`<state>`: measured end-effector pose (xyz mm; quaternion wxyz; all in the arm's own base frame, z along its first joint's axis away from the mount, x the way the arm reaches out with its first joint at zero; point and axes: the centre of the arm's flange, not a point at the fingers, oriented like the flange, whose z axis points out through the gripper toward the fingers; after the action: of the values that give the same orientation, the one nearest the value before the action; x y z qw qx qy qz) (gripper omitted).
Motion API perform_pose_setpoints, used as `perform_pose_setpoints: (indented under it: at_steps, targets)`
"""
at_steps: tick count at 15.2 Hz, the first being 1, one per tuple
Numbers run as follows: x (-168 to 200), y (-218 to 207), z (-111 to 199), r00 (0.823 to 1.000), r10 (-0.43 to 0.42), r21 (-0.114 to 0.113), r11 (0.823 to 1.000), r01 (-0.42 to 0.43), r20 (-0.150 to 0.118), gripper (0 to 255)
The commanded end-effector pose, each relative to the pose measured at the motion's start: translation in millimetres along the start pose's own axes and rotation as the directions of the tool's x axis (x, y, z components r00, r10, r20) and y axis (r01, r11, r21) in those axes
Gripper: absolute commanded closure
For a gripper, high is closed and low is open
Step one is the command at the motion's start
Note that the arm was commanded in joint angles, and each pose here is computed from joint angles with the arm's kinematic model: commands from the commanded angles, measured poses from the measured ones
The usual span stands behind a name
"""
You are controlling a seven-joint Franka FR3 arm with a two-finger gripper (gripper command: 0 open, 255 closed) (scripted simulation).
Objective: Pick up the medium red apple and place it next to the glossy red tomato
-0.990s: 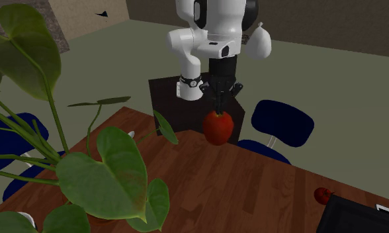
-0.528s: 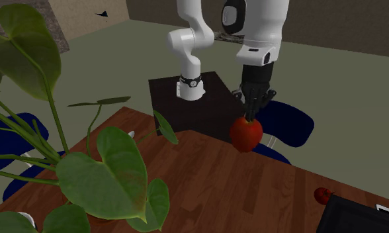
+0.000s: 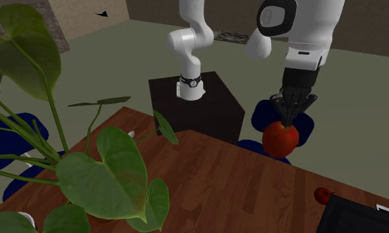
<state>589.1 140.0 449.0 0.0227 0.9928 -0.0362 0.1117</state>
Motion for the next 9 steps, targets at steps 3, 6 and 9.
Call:
perform_pose_setpoints:
  at_steps: [3, 6, 9]
  targets:
    - [25.4, -45.9, 5.1, 1.000, 0.001, 0.000, 1.000, -0.001, 0.000, 255]
    - [43.2, -81.1, 7.7, 1.000, 0.001, 0.000, 1.000, -0.001, 0.000, 255]
    - [55.2, -107.3, 14.7, 1.000, 0.001, 0.000, 1.000, -0.001, 0.000, 255]
